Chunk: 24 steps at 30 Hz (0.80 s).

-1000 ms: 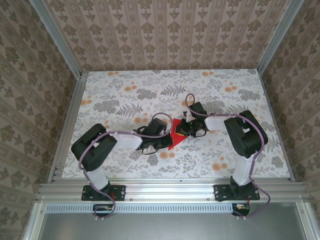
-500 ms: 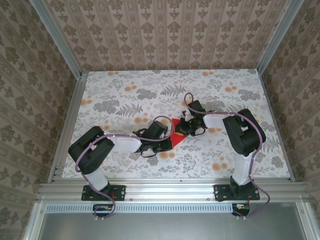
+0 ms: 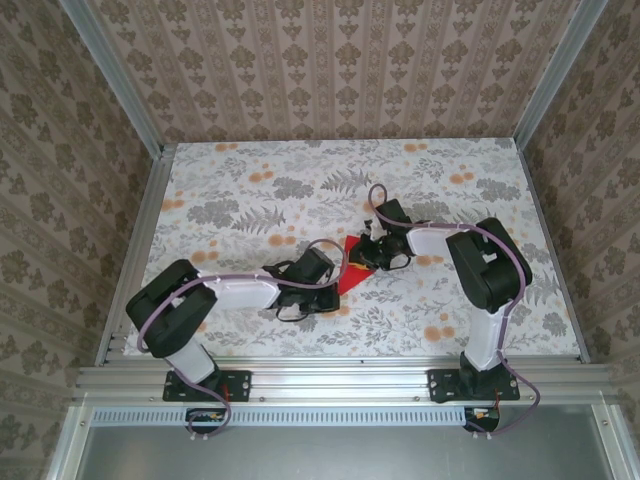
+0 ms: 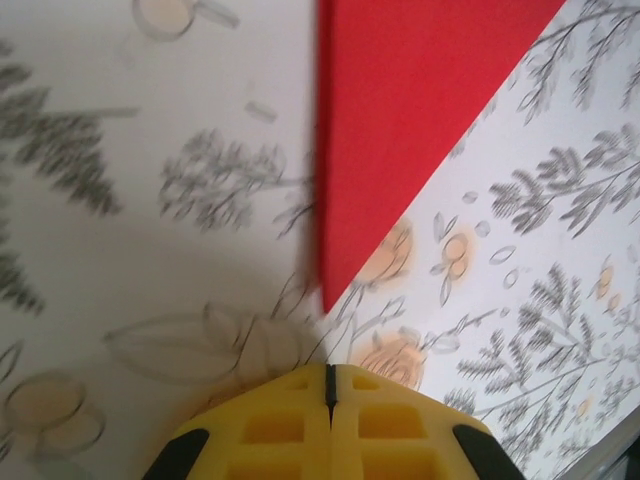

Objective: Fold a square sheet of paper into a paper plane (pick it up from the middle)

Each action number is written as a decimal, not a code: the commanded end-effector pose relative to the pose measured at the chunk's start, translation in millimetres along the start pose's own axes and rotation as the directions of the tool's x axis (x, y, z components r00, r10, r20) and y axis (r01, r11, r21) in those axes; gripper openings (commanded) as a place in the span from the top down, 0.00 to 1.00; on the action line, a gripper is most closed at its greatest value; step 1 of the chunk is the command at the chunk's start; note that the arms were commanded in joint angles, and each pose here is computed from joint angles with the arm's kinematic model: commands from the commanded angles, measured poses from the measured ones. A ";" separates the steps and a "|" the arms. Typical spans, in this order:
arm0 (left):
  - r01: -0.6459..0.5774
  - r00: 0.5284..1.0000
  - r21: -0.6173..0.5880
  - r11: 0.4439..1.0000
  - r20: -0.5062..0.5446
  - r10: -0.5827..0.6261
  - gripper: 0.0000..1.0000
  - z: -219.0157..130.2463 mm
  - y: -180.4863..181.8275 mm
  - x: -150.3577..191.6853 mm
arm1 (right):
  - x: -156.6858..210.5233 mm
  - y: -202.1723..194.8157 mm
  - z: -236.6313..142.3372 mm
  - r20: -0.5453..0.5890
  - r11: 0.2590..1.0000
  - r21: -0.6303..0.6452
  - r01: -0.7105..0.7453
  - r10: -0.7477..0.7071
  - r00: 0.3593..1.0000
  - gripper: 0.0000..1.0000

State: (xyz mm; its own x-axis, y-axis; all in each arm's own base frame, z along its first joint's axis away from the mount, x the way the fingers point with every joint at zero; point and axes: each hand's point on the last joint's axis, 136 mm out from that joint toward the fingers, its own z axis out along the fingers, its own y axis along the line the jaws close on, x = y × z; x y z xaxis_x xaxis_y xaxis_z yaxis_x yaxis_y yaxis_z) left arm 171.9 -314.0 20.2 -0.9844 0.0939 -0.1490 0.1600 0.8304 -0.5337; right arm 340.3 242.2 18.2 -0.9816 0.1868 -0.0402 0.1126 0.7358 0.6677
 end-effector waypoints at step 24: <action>0.090 0.960 -0.077 0.993 0.273 -0.066 0.38 -25.3 -5.3 -98.6 | -28.5 -4.8 -34.7 0.165 0.999 -0.023 -0.044 0.047 0.985 0.54</action>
State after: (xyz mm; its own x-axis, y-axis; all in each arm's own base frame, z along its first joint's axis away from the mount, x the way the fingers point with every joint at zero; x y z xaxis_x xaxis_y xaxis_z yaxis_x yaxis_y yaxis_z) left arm 254.1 -307.6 55.4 -0.9397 -0.0810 -0.3322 0.0881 0.8814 -0.4640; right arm 357.1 197.8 40.1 -0.9266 0.3481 -0.1423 0.1756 0.7351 0.6548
